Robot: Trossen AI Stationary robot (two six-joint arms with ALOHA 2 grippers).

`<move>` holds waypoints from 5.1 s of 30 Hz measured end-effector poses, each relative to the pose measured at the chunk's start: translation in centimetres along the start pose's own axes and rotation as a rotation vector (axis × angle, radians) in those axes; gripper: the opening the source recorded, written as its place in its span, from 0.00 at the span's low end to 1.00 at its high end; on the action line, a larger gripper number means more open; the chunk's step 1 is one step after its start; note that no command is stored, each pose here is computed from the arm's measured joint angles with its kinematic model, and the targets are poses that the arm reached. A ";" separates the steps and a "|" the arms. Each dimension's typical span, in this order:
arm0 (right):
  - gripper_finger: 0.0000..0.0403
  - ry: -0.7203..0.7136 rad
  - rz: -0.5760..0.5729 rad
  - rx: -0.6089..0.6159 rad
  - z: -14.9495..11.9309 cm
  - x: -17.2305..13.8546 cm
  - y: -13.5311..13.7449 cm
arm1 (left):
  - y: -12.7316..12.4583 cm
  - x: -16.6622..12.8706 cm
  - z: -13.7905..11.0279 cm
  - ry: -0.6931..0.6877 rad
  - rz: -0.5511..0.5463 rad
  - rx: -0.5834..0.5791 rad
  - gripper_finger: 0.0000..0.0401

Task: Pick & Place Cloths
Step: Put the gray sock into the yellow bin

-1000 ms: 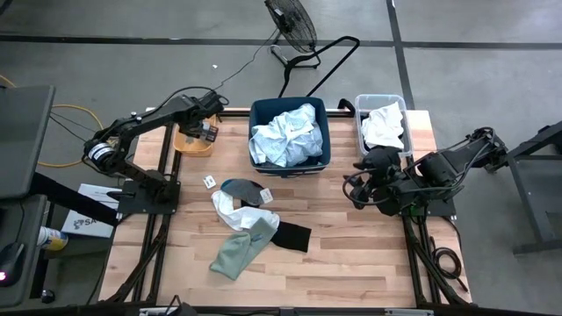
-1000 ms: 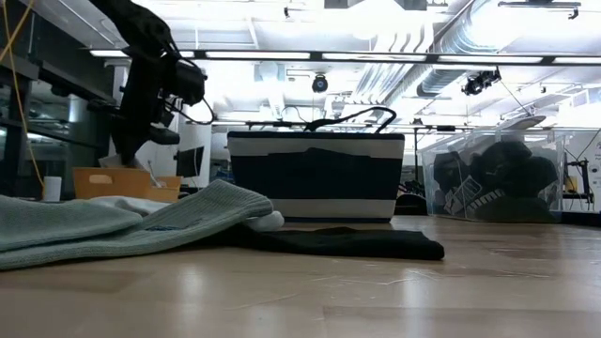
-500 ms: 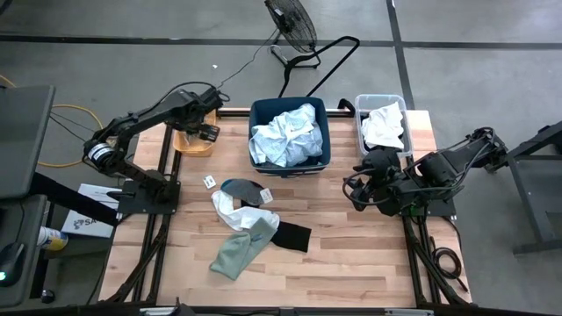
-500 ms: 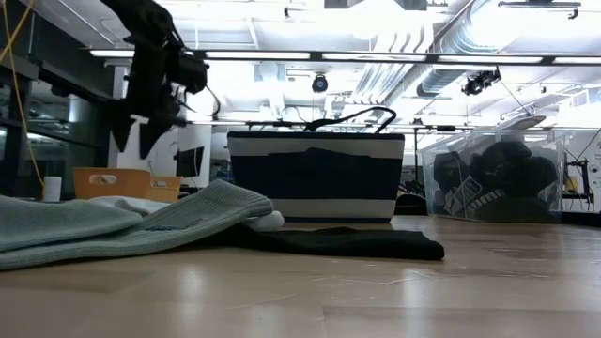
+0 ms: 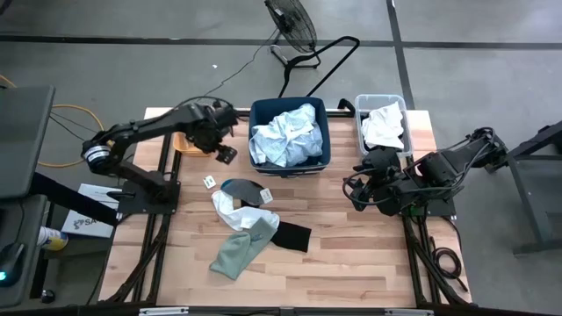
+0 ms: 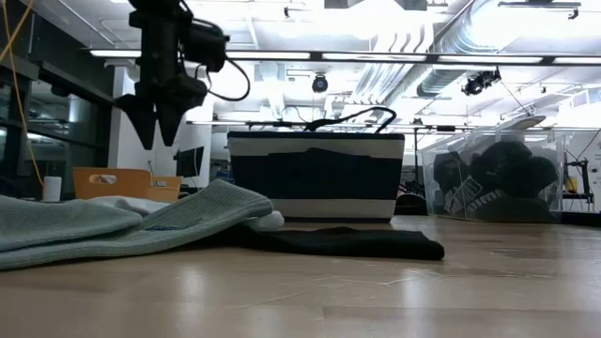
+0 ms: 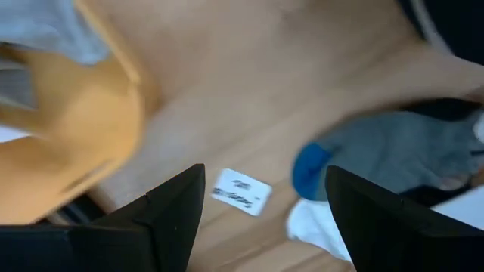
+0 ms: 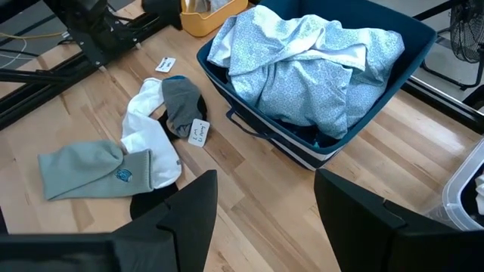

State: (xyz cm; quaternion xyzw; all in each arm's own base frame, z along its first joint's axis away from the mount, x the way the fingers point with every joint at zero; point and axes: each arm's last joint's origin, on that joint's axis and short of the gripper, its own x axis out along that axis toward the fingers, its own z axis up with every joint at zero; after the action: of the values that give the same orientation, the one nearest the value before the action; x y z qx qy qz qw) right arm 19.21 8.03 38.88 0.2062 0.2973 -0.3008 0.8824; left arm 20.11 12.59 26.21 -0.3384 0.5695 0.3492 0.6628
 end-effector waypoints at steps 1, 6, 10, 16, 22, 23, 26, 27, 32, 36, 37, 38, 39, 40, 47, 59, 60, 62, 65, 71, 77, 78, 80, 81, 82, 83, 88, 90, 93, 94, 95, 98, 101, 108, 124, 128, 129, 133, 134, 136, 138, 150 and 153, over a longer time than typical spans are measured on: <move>0.53 0.000 0.000 0.000 0.0 0.0 0.0 | -0.5 0.0 -0.2 -0.003 -0.005 0.004 0.67; 0.53 0.000 0.000 -0.001 0.0 0.0 0.0 | -3.2 0.2 -1.7 -0.015 -0.024 0.039 0.67; 0.53 -0.001 0.000 -0.001 0.0 0.0 0.0 | -4.8 1.8 -3.1 -0.029 -0.037 0.065 0.67; 0.53 0.006 0.004 -0.026 0.0 0.0 0.0 | -5.6 4.7 -4.9 -0.024 -0.050 0.095 0.67; 0.53 0.018 0.010 -0.036 -0.1 0.0 0.0 | -5.2 7.5 -6.4 0.016 -0.076 0.052 0.67; 0.53 0.019 0.011 -0.042 -0.1 0.0 0.0 | -5.1 7.9 -6.6 0.021 -0.079 0.044 0.67; 0.53 0.019 0.011 -0.053 -0.1 0.0 0.0 | -4.7 8.8 -6.9 0.023 -0.076 0.022 0.67; 0.53 0.019 0.011 -0.055 -0.1 0.0 0.0 | -4.7 9.0 -7.0 0.019 -0.079 0.021 0.67; 0.53 0.019 0.011 -0.071 -0.1 0.0 0.0 | -4.9 9.1 -6.8 -0.009 -0.106 0.020 0.67; 0.53 0.019 0.011 -0.074 -0.1 0.0 0.0 | -5.2 9.1 -6.4 -0.044 -0.140 0.019 0.64; 0.53 0.019 0.011 -0.074 -0.1 0.0 0.0 | -5.2 9.1 -6.4 -0.047 -0.141 0.018 0.62; 0.53 0.019 0.012 -0.074 -0.1 0.0 0.0 | -5.3 9.2 -6.4 -0.050 -0.141 0.016 0.59; 0.53 0.021 0.013 -0.074 -0.1 0.0 0.0 | -5.3 9.3 -6.3 -0.050 -0.137 0.011 0.56; 0.53 0.022 0.013 -0.074 -0.1 0.0 0.0 | -5.3 9.5 -6.3 -0.043 -0.129 0.007 0.53; 0.53 0.044 0.025 -0.076 -0.1 0.0 0.1 | -5.6 11.2 -6.2 0.016 -0.070 -0.012 0.33; 0.53 0.061 0.035 -0.081 -0.2 0.0 0.1 | -5.3 10.3 -6.5 0.060 -0.072 -0.008 0.04; 0.53 0.063 0.036 -0.082 -0.2 0.0 0.1 | -5.3 9.9 -6.5 0.065 -0.067 -0.008 0.04; 0.53 0.064 0.037 -0.082 -0.2 0.0 0.1 | -5.5 8.8 -6.2 0.052 -0.078 -0.006 0.03; 0.53 0.065 0.037 -0.086 -0.2 0.0 0.1 | -5.6 7.2 -6.0 0.046 -0.077 0.005 0.01; 0.53 0.064 0.037 -0.101 -0.2 0.0 0.1 | -5.8 3.9 -5.5 0.017 -0.118 0.025 0.01; 0.53 0.063 0.037 -0.106 -0.2 0.0 0.1 | -5.9 1.8 -5.4 0.003 -0.165 0.031 0.05; 0.53 0.063 0.037 -0.108 -0.2 0.0 0.1 | -5.9 1.7 -5.4 -0.003 -0.171 0.031 0.06; 0.53 0.062 0.037 -0.109 -0.2 0.0 0.1 | -5.9 1.7 -5.4 -0.003 -0.170 0.040 0.09; 0.53 0.062 0.036 -0.108 -0.2 0.0 0.1 | -5.9 1.7 -5.4 -0.004 -0.170 0.048 0.10; 0.53 0.062 0.036 -0.109 -0.2 0.0 0.1 | -5.9 1.7 -5.4 -0.005 -0.171 0.051 0.10; 0.53 0.062 0.036 -0.109 -0.2 0.0 0.1 | -5.9 1.7 -5.4 -0.003 -0.174 0.054 0.08; 0.53 0.062 0.036 -0.109 -0.2 0.0 0.1 | -6.0 1.7 -5.3 -0.020 -0.177 0.050 0.04; 0.53 0.062 0.036 -0.109 -0.2 0.0 0.1 | -6.1 1.7 -5.2 -0.027 -0.181 0.049 0.08; 0.53 0.062 0.036 -0.109 -0.2 0.0 0.1 | -6.2 1.6 -5.1 -0.030 -0.206 0.083 0.14; 0.53 0.063 0.036 -0.109 -0.2 0.0 0.1 | -6.3 1.6 -5.1 -0.020 -0.233 0.103 0.13; 0.53 0.062 0.037 -0.109 -0.2 0.0 0.1 | -6.5 1.6 -5.1 -0.015 -0.256 0.112 0.11; 0.53 0.063 0.036 -0.109 -0.2 0.0 0.1 | -6.5 1.6 -5.1 -0.024 -0.253 0.099 0.03; 0.53 0.062 0.036 -0.109 -0.2 0.0 0.1 | -6.5 1.6 -5.0 -0.029 -0.258 0.094 0.04; 0.53 0.063 0.036 -0.109 -0.2 0.0 0.1 | -6.6 1.5 -4.9 -0.030 -0.277 0.090 0.01; 0.53 0.063 0.036 -0.106 -0.2 0.0 0.1 | -6.4 1.7 -4.8 -0.083 -0.198 0.073 0.41; 0.53 0.063 0.037 -0.107 -0.2 0.0 0.1 | -6.4 1.7 -4.7 -0.083 -0.197 0.072 0.55; 0.53 0.063 0.036 -0.107 -0.2 0.0 0.1 | -6.5 1.9 -4.7 -0.081 -0.193 0.072 0.58; 0.53 0.062 0.036 -0.107 -0.2 0.0 0.1 | -6.7 2.3 -4.5 -0.085 -0.172 0.070 0.61; 0.53 0.062 0.036 -0.108 -0.2 0.0 0.1 | -6.8 2.5 -4.4 -0.087 -0.161 0.068 0.61; 0.53 0.062 0.036 -0.107 -0.2 0.0 0.1 | -6.9 3.2 -4.2 -0.082 -0.132 0.067 0.61; 0.53 0.059 0.036 -0.107 -0.2 0.0 0.1 | -7.5 4.0 -3.7 -0.091 -0.131 0.069 0.61; 0.53 0.062 0.038 -0.096 -0.2 0.0 0.1 | -7.4 8.9 -1.5 -0.088 0.112 0.054 0.61; 0.53 0.063 0.037 -0.083 -0.2 0.0 0.1 | -7.1 9.9 -1.0 -0.051 0.121 0.041 0.61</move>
State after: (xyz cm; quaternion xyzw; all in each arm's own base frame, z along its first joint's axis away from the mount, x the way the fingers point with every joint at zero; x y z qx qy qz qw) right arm 19.20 8.23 38.77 0.1841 0.3334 -0.2649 0.8859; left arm 26.70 8.71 16.58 -0.2806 0.5788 0.3852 0.6617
